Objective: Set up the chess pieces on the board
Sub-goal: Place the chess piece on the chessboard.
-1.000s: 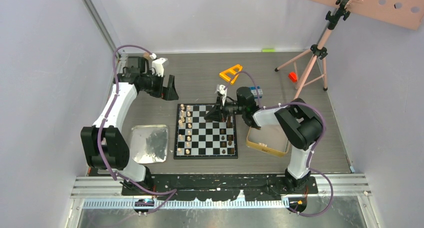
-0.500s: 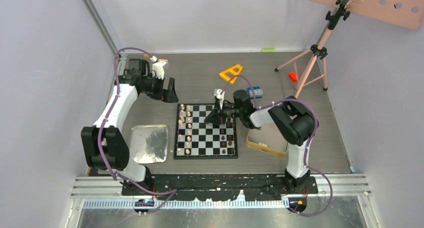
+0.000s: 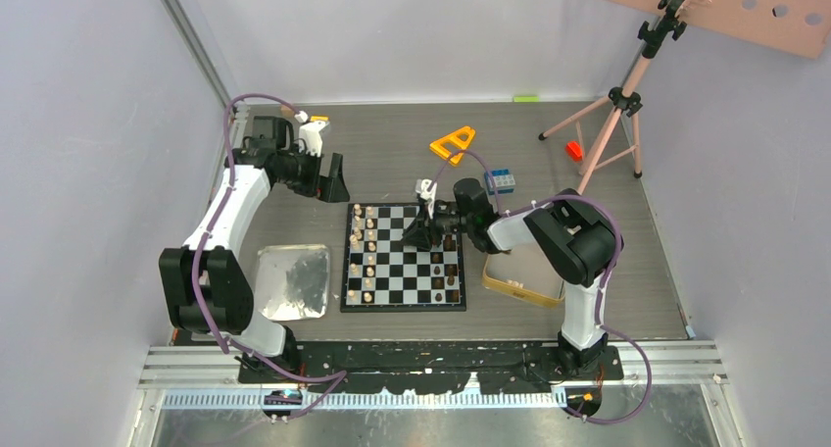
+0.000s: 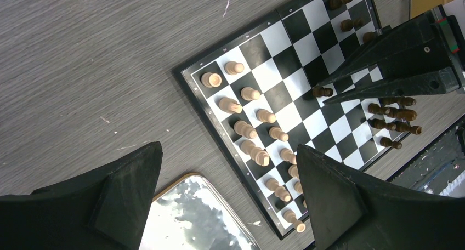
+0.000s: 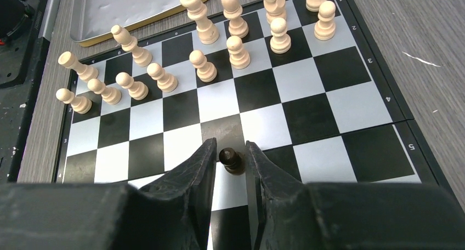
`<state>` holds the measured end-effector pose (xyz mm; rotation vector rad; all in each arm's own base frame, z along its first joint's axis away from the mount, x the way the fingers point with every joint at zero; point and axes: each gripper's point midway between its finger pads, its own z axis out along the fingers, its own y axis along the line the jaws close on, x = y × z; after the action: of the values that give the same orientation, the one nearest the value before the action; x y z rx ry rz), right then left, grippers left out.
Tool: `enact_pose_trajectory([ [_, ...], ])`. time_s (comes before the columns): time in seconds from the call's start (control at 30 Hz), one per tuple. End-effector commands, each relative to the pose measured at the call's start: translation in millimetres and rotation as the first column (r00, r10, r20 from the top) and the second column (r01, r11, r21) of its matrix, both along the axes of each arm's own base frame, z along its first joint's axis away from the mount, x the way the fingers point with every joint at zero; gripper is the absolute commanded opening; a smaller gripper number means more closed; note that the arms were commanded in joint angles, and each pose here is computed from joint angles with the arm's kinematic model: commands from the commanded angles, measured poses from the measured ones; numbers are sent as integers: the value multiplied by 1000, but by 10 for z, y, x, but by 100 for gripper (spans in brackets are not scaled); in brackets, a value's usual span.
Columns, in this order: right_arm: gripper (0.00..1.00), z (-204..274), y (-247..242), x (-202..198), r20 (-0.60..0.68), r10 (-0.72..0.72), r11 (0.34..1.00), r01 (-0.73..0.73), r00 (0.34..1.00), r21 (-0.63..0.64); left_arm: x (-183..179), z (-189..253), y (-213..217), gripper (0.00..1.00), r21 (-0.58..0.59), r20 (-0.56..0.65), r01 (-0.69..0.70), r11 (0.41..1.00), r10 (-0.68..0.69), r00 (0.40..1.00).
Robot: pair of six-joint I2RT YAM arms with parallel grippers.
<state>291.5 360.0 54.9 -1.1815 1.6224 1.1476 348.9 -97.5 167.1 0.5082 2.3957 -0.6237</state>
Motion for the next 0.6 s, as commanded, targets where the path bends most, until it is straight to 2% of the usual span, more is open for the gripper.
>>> enact_pose_trajectory([
  [0.0,33,173,71,66,75,7,1000,-8,997,15,45,173,-5,96,-11,78,15,1000,-14,997],
  [0.13,35,181,70,50,86,14,1000,-13,996,-6,46,175,-4,96,-11,74,15,1000,-14,997],
  [0.57,31,206,101,92,87,5,1000,-3,996,-28,28,142,-12,96,-14,60,22,1000,-21,998],
])
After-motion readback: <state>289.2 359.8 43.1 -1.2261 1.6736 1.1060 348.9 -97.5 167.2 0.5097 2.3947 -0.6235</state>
